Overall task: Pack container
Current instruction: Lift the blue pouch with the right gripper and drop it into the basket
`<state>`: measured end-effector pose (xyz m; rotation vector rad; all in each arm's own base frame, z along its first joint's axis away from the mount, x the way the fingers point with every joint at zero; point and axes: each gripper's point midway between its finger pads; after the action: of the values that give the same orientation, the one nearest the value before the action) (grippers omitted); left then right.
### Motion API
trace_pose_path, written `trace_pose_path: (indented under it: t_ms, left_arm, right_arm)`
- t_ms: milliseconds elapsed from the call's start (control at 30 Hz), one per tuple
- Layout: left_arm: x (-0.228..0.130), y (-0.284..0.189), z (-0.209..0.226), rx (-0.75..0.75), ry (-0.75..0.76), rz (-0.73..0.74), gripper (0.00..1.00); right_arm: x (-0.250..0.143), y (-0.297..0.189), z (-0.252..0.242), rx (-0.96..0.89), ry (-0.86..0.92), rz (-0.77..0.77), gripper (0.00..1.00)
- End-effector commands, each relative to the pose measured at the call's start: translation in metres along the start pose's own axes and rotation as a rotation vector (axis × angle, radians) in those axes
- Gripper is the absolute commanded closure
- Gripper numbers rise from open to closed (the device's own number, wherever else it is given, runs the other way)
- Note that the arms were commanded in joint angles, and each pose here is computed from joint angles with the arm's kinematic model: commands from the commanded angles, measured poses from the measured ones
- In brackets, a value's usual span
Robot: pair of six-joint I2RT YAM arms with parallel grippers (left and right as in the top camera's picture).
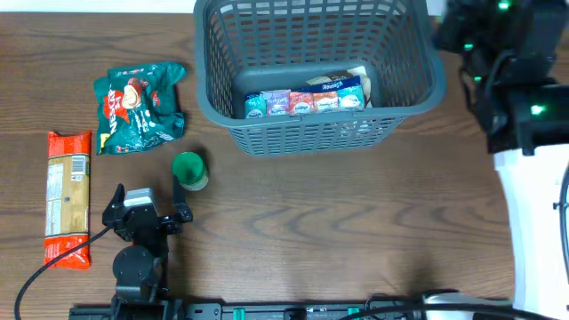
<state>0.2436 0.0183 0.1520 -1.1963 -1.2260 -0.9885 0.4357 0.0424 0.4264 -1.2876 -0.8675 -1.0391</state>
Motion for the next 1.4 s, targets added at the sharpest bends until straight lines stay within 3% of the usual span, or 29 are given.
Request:
trace_pose_path:
  t_ms: [0,367,933,1167,1200,1267,1333,1367]
  left_arm:
    - [-0.019,0.002,0.004,0.021,0.017,0.049,0.01]
    - [-0.019,0.002,0.004,0.021,0.017,0.049,0.01]
    - [-0.019,0.002,0.004,0.021,0.017,0.049,0.02]
    - [-0.019,0.002,0.004,0.021,0.017,0.049,0.01]
    - [-0.019,0.002,0.004,0.021,0.017,0.049,0.01]
    - [-0.019,0.002,0.004,0.021,0.017,0.049,0.01]
    - [-0.019,0.002,0.004,0.021,0.017,0.049,0.01]
    - [-0.019,0.002,0.004,0.021,0.017,0.049,0.01]
  right_arm:
    - [0.012,-0.018,0.031,0.046,-0.145,-0.049,0.99]
    - [-0.05,0.038,0.084,0.123,-0.263,0.112,0.99]
    - [-0.188,0.124,0.088,0.104,-0.291,0.488,0.99]
    - [-0.211,0.133,0.085,0.086,-0.283,0.549,0.98]
    - [-0.211,0.133,0.085,0.086,-0.282,0.548,0.88]
    - [-0.21,0.134,0.085,0.086,-0.282,0.542,0.37]
    - [-0.209,0.135,0.086,0.088,-0.28,0.536,0.12]
    - [-0.208,0.135,0.086,0.088,-0.28,0.534,0.04]
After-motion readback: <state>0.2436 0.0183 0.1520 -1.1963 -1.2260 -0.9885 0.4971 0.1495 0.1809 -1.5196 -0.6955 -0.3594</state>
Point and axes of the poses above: each gripper's point midway between its finger pads, its own y axis out along the fingers, its own z axis along the line the jaws close on, x = y × z, and after that the axes turned 2 degrees about -y, right-handed
